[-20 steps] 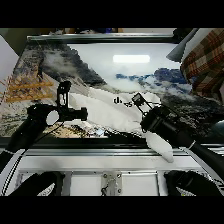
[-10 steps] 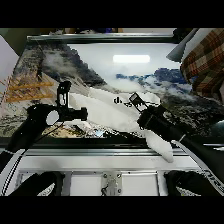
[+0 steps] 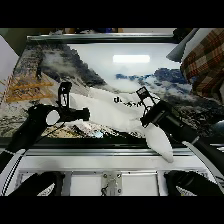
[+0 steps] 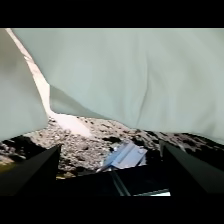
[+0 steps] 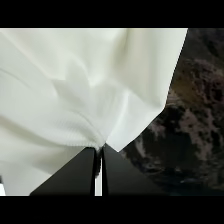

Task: Fold the clothes and pants, and hang the long-sleeved shirts on hangers.

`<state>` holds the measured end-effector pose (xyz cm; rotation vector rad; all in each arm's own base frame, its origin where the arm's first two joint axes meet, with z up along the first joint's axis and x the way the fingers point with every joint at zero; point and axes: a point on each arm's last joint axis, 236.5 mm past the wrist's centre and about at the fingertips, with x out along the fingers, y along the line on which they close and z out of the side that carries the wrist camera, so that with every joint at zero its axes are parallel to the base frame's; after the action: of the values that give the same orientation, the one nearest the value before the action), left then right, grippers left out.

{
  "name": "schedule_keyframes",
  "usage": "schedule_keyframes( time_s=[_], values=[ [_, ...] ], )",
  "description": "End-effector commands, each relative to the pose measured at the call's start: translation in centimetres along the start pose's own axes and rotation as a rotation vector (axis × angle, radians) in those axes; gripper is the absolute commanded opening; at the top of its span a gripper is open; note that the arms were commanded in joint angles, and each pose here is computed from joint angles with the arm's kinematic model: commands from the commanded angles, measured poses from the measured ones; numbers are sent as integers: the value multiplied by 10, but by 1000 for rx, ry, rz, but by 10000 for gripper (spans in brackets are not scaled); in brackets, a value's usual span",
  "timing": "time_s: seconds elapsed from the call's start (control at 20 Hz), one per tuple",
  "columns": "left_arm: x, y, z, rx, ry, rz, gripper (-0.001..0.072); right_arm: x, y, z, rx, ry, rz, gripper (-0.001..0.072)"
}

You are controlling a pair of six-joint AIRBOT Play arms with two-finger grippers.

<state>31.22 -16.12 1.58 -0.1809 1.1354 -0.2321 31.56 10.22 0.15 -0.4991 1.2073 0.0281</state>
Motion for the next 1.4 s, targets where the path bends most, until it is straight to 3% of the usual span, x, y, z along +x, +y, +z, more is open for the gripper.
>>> schedule_keyframes(
  time_s=[0.0, 0.2, 0.55, 1.2, 1.3, 1.35],
  values=[
    [-1, -40, -2, -50, -17, -112, 678, -56, 34, -3, 237, -38, 265, 34],
    [12, -106, -21, -4, -16, -214, 678, -98, 43, -1, 393, -102, 412, 34],
    [48, -187, -43, 192, 89, -224, 677, -133, 41, 10, 475, -213, 511, 34],
    [90, -141, -43, 131, 150, -51, 675, -152, 37, 20, 494, -297, 561, 35],
    [91, -128, -42, 129, 163, -16, 483, -153, 37, 20, 494, -298, 561, 34],
    [91, -125, -41, 135, 164, -5, 482, -152, 37, 20, 494, -297, 561, 34]
  ],
)
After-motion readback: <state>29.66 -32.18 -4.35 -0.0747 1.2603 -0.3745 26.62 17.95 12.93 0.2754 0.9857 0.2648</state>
